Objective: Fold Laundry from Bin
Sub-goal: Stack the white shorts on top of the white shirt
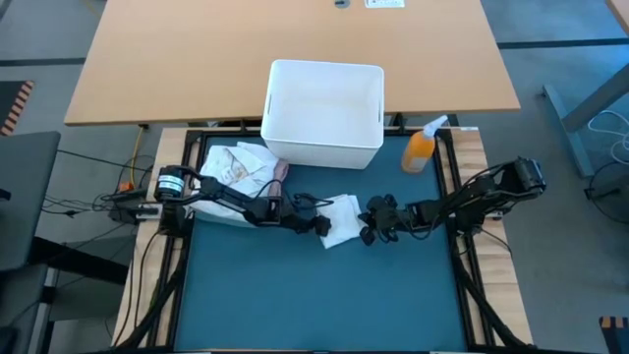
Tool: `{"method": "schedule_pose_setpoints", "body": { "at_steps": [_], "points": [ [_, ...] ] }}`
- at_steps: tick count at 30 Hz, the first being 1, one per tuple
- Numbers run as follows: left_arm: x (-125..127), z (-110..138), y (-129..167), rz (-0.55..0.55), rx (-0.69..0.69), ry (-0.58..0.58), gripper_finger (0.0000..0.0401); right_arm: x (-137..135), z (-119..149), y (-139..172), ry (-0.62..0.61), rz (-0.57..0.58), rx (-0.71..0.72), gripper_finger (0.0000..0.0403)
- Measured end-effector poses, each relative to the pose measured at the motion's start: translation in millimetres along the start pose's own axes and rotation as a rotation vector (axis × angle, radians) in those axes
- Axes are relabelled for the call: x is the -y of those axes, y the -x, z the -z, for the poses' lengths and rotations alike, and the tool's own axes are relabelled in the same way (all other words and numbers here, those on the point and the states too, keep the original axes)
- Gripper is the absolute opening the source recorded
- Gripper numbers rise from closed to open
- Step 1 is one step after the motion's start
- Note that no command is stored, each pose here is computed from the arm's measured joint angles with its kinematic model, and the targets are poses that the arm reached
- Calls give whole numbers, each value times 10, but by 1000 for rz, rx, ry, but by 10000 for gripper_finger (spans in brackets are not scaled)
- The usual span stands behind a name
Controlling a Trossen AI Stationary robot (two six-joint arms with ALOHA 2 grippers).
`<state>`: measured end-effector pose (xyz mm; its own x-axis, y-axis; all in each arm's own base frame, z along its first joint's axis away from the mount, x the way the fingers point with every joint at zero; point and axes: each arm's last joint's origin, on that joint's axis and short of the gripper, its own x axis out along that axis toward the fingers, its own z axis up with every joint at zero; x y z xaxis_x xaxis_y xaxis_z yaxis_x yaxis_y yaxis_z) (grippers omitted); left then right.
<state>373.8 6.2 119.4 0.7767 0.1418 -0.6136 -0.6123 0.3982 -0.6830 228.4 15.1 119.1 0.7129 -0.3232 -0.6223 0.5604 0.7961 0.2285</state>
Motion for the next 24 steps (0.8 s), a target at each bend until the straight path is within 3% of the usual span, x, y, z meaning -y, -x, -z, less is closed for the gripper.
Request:
{"method": "schedule_pose_setpoints", "body": {
  "at_steps": [10, 16, 20, 24],
  "points": [
    [-44, -36, -236, 32, 33, 7, 226, -35, 36, 17, -5, -28, -25, 24],
    [27, -85, -297, -7, 26, -87, 219, -22, 78, 24, 10, -13, -61, 24],
    [58, -104, -303, -5, 36, -112, 175, -19, 84, 24, 12, -13, -69, 24],
    [31, -105, -305, -42, 43, -152, 101, -19, 85, 24, 21, -14, -71, 24]
  ]
}}
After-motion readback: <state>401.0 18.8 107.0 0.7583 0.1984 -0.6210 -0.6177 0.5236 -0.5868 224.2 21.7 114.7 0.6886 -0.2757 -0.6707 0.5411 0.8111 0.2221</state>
